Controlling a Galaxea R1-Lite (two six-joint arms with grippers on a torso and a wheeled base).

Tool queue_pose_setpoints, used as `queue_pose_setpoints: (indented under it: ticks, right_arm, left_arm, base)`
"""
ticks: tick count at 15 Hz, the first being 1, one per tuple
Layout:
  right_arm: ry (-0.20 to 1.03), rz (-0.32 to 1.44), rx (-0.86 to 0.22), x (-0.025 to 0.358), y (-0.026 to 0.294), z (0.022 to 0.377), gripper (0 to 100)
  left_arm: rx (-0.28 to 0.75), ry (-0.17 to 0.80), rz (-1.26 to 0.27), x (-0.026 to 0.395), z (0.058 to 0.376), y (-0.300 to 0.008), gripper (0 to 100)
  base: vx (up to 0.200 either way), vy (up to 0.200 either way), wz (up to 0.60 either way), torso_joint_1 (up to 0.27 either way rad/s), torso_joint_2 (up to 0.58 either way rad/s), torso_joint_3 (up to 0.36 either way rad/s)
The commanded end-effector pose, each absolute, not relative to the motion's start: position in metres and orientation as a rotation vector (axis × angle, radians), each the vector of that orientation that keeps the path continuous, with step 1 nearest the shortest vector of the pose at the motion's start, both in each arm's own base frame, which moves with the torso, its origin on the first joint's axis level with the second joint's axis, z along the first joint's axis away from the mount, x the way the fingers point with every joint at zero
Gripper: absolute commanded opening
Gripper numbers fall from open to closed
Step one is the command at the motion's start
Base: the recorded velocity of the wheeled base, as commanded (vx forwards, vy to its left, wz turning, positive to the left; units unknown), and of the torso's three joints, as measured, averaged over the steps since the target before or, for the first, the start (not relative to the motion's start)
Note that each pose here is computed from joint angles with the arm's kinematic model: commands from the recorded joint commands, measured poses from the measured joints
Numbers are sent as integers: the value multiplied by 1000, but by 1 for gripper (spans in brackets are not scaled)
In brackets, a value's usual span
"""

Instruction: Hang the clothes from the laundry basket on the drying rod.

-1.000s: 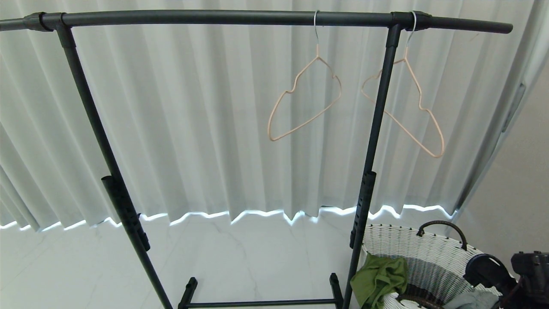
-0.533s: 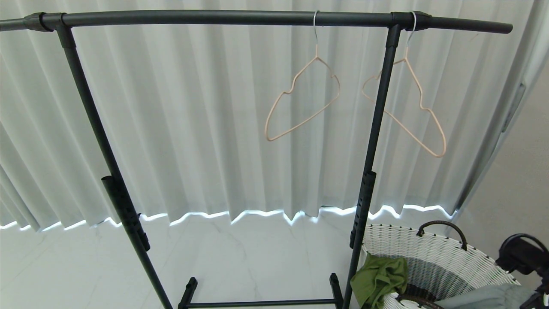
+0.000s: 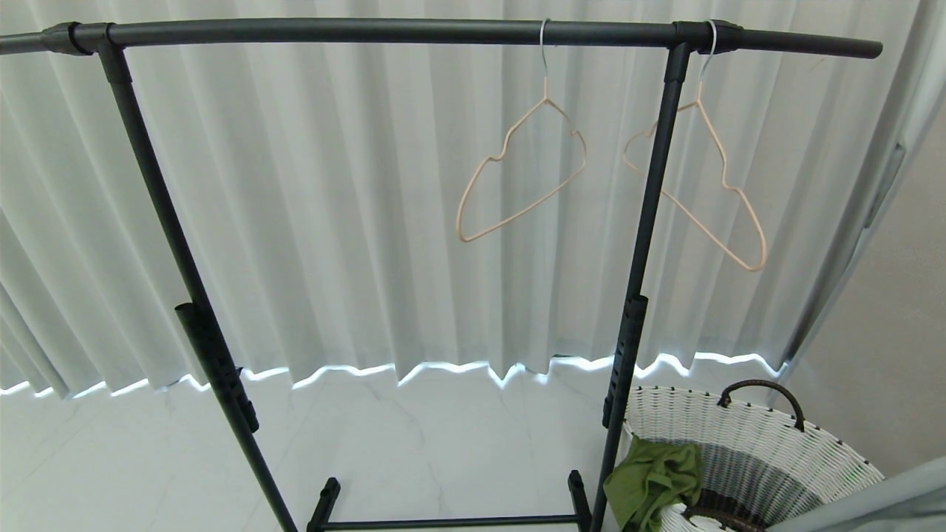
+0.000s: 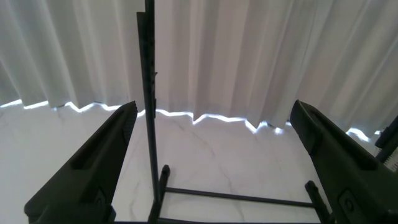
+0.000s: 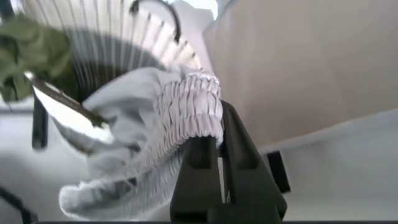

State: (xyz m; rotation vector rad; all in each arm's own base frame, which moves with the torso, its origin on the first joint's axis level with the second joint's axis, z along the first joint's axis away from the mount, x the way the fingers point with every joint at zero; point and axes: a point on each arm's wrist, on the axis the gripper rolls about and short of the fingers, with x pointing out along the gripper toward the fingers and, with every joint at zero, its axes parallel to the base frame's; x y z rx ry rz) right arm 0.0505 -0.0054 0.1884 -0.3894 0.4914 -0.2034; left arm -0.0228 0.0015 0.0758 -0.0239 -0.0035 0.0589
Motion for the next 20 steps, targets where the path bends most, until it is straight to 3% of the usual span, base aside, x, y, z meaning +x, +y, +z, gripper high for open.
queue_pose_setpoints:
  ticks: [1,5,13,20]
  right_arm:
    - [340,-225,-363,17,-6,190,0]
    - [256,-235,-348,2,-7,192,0]
    - [228,-178,-364,-2,-6,193,0]
    - [224,-120,-395,-1,-4,193,0]
  left_arm:
    - [-25,-4,60,-23,76,1,100]
    - [-18,-2,55,-23,76,2,100]
    - [-14,-2,55,-23,76,2,100]
    - [58,1,46,-23,75,1,100]
  base:
    - [0,0,0,0,0,0]
    - [0,0,0,0,0,0]
    - [-200,0,0,4,0,4]
    - [0,29,0,1,0,0]
